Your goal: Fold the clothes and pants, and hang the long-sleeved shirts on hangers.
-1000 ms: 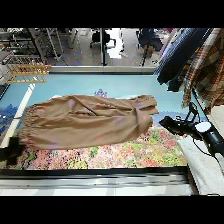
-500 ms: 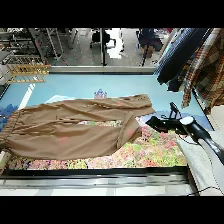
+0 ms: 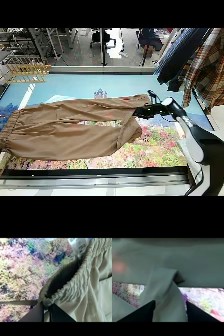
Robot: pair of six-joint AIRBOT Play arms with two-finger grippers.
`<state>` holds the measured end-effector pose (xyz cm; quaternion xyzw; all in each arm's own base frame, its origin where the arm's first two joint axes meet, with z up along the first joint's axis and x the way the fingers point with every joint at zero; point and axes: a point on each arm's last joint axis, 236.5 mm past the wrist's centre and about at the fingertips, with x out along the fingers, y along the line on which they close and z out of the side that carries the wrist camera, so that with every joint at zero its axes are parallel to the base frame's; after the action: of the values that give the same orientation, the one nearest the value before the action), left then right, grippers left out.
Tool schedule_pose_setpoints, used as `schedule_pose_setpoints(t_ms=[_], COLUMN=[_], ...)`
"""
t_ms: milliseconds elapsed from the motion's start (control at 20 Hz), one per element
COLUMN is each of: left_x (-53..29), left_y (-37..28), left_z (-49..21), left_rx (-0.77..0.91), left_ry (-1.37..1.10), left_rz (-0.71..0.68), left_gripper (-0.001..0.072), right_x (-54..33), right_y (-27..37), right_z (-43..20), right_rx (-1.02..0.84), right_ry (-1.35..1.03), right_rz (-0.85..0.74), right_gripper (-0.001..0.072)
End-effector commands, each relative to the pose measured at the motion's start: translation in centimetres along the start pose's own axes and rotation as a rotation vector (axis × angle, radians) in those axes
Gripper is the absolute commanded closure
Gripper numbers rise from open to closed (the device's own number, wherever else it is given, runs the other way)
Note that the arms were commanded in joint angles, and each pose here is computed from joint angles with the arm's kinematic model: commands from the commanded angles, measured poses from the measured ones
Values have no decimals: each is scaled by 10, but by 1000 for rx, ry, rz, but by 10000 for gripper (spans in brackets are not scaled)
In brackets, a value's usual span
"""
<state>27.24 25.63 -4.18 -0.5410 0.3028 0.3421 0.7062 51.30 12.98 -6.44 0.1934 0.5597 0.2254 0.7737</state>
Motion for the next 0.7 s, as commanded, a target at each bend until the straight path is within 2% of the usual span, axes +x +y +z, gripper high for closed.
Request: schedule_pose_setpoints(t_ms=[0, 50, 100, 150, 200, 350, 500, 550, 650], left_x=[0, 0, 0, 0, -1, -13, -42, -52, -57], left_y=[0, 0, 0, 0, -1, -22, -63, -75, -78], left_z=[-1, 0, 0, 0, 0, 18, 52, 60, 63], left_rx=[1, 1, 2, 1, 2, 117, 218, 274, 326], left_ry=[4, 3, 3, 3, 2, -24, -95, -115, -116], left_rz=[0, 0, 0, -1, -2, -33, -92, -106, -97], left_gripper=[687, 686, 687, 687, 687, 687, 688, 688, 688], right_x=[31, 36, 41, 41, 35, -39, -190, -237, -281], right_y=[12, 14, 15, 13, 10, 20, 70, 83, 81], right_z=[-2, -3, -3, 1, 11, 63, 111, 104, 56], right_rx=[-68, -59, -44, -36, -44, -136, -259, -280, -257], right_ry=[66, 74, 79, 67, 40, -98, -345, -388, -315], right_rz=[-48, -54, -64, -88, -121, -216, -290, -322, -376], right_gripper=[246, 255, 355, 591, 689, 691, 691, 692, 692])
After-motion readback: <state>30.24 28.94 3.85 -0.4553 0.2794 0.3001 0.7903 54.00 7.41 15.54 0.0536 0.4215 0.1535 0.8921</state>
